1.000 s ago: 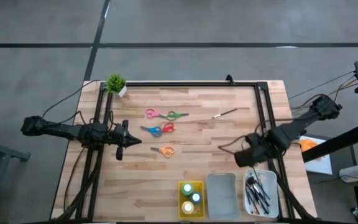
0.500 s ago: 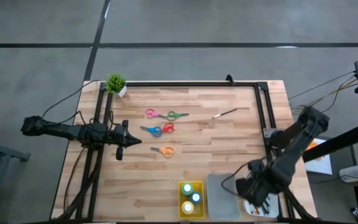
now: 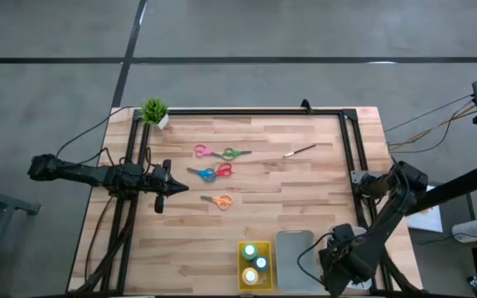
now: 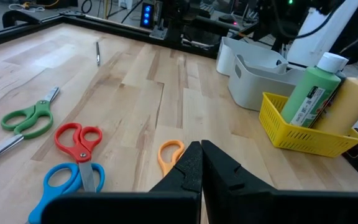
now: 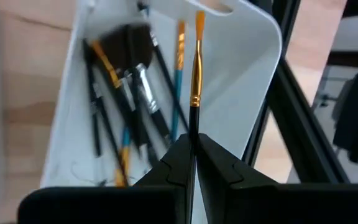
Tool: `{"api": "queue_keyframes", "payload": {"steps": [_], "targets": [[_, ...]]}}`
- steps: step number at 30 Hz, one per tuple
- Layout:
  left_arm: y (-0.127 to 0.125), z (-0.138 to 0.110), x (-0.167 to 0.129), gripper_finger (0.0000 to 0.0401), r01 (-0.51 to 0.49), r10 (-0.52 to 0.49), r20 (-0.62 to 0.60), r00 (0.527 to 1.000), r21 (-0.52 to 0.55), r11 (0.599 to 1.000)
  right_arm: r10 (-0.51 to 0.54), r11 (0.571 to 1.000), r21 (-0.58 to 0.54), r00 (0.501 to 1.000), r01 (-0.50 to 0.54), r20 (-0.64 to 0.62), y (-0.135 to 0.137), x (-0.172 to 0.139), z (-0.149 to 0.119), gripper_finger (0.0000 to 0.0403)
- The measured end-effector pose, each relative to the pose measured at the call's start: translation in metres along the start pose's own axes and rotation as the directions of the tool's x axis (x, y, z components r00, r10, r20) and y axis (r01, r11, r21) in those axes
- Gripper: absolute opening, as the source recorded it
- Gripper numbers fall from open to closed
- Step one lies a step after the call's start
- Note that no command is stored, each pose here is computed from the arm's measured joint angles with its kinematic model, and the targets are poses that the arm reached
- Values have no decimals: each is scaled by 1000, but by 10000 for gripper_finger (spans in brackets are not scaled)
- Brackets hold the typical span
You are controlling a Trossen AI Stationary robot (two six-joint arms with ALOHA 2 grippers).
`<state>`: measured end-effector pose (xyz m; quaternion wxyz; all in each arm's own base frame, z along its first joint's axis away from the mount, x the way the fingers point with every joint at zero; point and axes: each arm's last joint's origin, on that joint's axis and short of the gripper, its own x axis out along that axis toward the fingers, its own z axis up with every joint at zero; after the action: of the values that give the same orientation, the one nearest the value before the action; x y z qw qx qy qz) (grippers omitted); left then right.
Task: Pick & Place Paint Supplies
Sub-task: Put the gold paint brush into the white bin
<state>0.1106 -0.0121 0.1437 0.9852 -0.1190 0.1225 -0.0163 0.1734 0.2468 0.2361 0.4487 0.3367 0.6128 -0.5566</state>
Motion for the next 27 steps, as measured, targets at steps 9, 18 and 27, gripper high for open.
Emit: {"api": "queue_keyframes", "payload": {"steps": [9,18,27], "targets": [[0,0,0,0,0,0,0,1000,0,1000,5,1000,-5,999,-5,52,2,30,6,14],[0,0,0,0,0,0,0,1000,0,1000,24,1000,-12,999,-24,38,5,53,9,14],[0,0,0,0,0,0,0,1000,0,1000,23,1000,-6,999,-23,39,2,58,13,43]]}}
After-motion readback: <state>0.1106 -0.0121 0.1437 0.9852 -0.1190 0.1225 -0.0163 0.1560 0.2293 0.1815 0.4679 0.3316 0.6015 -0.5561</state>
